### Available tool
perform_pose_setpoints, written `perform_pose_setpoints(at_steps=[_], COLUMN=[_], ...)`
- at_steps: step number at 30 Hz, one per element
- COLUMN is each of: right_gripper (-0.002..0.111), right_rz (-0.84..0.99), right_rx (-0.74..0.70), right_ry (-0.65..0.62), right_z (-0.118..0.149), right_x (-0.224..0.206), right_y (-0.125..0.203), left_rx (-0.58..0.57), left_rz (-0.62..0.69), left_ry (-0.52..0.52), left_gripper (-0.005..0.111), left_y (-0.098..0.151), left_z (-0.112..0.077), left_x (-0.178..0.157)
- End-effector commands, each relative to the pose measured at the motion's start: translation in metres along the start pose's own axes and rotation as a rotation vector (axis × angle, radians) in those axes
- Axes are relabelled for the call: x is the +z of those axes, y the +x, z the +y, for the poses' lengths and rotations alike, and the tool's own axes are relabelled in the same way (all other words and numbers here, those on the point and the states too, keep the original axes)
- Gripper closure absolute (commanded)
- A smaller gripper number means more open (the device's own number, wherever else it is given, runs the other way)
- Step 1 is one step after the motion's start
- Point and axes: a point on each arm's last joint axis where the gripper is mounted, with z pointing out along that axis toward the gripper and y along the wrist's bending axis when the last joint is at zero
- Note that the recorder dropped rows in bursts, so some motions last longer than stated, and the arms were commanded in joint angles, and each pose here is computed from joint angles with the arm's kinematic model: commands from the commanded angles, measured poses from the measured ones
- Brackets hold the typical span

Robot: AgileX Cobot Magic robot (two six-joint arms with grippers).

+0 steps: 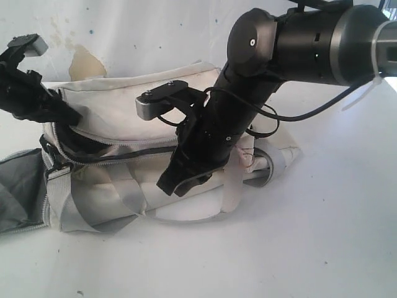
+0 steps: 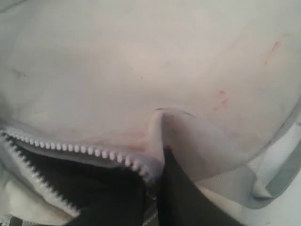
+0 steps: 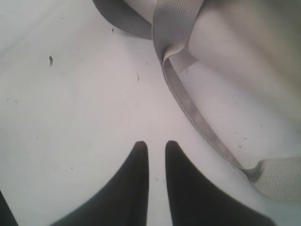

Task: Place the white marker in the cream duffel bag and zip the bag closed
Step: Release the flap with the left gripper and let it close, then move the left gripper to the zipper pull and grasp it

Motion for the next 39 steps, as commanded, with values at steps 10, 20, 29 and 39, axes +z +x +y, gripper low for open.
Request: perform_pose_setpoints(at_steps=[10, 20, 29, 39], right_gripper=[0.096, 0.096, 0.096, 0.096], right_rz=[-0.047, 0.012, -0.019, -0.076], right_rx=[0.206, 0.368, 0.446, 0.626], right_ry=[0.081, 0.078, 0.104, 0.144], right_z=[-0.010, -0.030, -0.054, -0.089], right_x=[-0.006, -0.014, -0.028, -0.066], right_y=[-0.001, 0.012, 0.018, 0.030], left_rx=[-0.039, -0.106, -0.135, -0.068], left_rz=[0.048, -0.040, -0.086, -0.003], left_ry=[-0.021, -0.220, -0.095, 0.027], left_gripper=[0.029, 0.022, 0.022, 0.025], left_y=[0.010, -0.004, -0.013, -0.010], left_z=[0.000, -0.003, -0.040, -0.107], left_x=[0.003, -0.030, -0.055, -0.014])
